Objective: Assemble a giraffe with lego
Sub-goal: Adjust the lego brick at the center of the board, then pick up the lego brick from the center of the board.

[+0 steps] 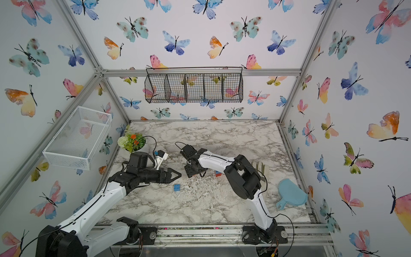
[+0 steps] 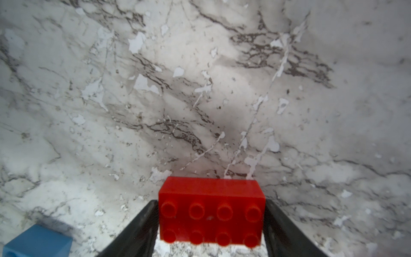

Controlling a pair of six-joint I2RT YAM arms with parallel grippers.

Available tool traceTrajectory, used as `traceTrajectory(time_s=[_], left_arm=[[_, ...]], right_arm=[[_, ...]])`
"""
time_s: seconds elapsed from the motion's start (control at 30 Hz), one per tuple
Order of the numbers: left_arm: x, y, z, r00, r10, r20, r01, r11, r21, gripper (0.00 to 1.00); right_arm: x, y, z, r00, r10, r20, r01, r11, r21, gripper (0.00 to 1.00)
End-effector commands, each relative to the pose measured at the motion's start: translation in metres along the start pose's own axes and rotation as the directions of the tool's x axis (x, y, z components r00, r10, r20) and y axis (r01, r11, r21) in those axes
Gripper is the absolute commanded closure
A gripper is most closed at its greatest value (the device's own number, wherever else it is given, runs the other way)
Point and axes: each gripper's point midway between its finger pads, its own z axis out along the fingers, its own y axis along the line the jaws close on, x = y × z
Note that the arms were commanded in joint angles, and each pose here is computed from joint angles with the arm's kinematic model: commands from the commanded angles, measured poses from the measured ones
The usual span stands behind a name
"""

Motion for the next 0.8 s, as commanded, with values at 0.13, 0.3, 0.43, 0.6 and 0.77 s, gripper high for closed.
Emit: traceTrajectory(time_s=[0.13, 0.3, 0.43, 0.6, 0.77], left_arm=[[0.002, -0.002, 0.0, 1.0, 0.013, -0.002, -0.013, 1.0, 0.023, 0.02], [0.002, -0.002, 0.0, 1.0, 0.011, -0.003, -0.011, 1.0, 0.022, 0.02], [0.003, -0.001, 0.001, 1.0, 0.007, -0.007, -0.007, 1.0, 0.022, 0.01], [0.003, 0.001, 0.004, 1.0, -0.004, -0.016, 0.004, 1.0, 0.026, 0.02], [0.002, -0.001, 0.006, 1.0, -0.011, -0.019, 0.012, 0.999, 0.042, 0.02]], right_arm=[[0.008, -0.005, 0.001, 0.999, -0.003, -0.035, 0.004, 1.0, 0.019, 0.29], [0.007, -0.007, 0.0, 0.999, -0.009, -0.037, 0.01, 0.999, 0.033, 0.35], [0.005, -0.01, -0.003, 0.999, -0.01, -0.035, 0.011, 0.999, 0.051, 0.38], [-0.004, -0.014, -0.021, 1.0, -0.006, -0.013, 0.007, 0.997, 0.073, 0.38], [-0.017, -0.016, -0.048, 1.0, 0.009, 0.018, -0.011, 0.998, 0.067, 0.38]])
